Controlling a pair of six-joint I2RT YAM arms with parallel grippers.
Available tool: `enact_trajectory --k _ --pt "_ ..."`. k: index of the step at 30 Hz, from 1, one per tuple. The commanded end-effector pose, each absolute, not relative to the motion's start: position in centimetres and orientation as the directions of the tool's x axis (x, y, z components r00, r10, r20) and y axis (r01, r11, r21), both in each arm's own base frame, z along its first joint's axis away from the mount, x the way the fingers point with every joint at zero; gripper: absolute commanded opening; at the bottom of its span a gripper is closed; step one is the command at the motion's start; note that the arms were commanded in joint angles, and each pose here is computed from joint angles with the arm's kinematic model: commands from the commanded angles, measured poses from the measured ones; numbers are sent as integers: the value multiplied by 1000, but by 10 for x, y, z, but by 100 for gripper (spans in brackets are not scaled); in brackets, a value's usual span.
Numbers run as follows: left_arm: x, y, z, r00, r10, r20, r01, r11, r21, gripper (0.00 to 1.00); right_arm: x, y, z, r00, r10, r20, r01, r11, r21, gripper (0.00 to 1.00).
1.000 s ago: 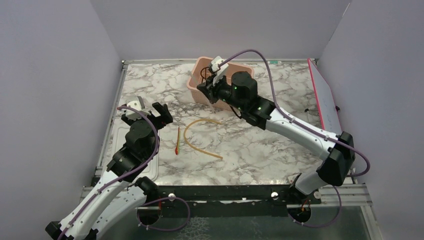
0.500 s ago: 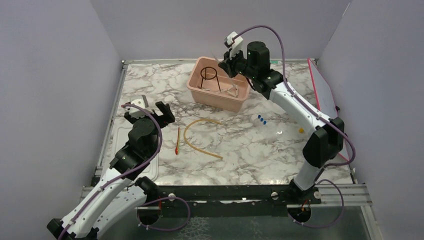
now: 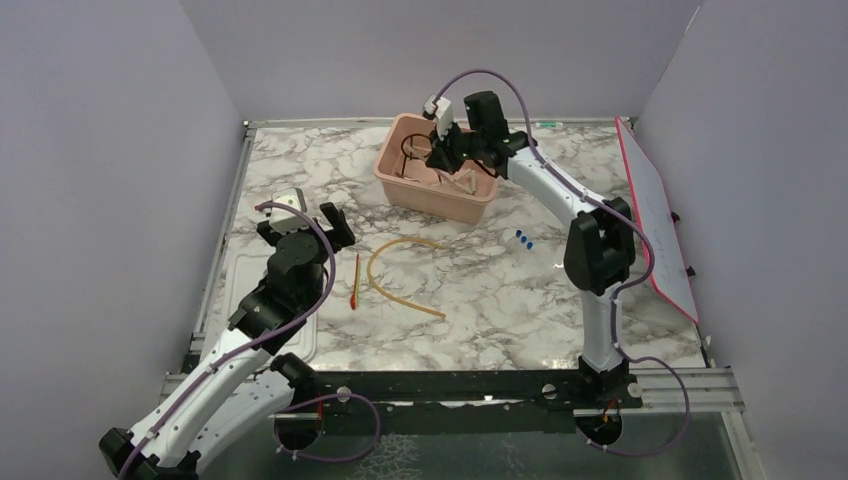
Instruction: Organize the chemistry lab equipment
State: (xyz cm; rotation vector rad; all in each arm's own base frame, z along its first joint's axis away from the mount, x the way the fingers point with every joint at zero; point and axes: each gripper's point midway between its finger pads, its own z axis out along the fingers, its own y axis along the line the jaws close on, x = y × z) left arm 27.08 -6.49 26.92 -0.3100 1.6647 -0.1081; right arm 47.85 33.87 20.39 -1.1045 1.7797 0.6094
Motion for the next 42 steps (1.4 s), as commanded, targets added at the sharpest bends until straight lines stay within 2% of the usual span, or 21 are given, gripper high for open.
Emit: enact_trajectory --k 1,7,11,14,16,25,30,37,42 --pt "275 -69 272 -80 -270 -960 -117 959 -260 89 462 345 177 -187 -474 -861 -928 374 -4 3" --pt "277 -69 269 -87 -269 -959 -124 958 -257 89 461 343 146 -238 -521 -820 -931 363 39 8" --pt "278 -69 265 -109 -265 -958 -136 959 -249 89 463 344 144 -255 -520 -815 -927 372 52 13" --pt "279 -70 260 -129 -264 -956 -148 958 -245 89 465 346 158 -262 -492 -830 -920 388 60 25" --pt "279 -72 254 -147 -272 -951 -149 957 -251 89 466 348 172 -263 -465 -845 -913 404 62 28" --pt "266 -94 197 -339 -353 -872 -137 935 -326 88 462 342 241 -264 -311 -913 -857 510 74 33" --pt "262 -109 161 -465 -346 -815 -144 938 -317 70 439 335 266 -358 -205 -911 -808 557 192 34" --pt "268 -108 106 -657 -275 -702 -214 961 -177 62 388 324 284 -468 -87 -879 -757 553 348 33" --pt "266 -106 73 -759 -257 -599 -219 966 -137 46 357 323 282 -509 -64 -858 -748 527 404 33"
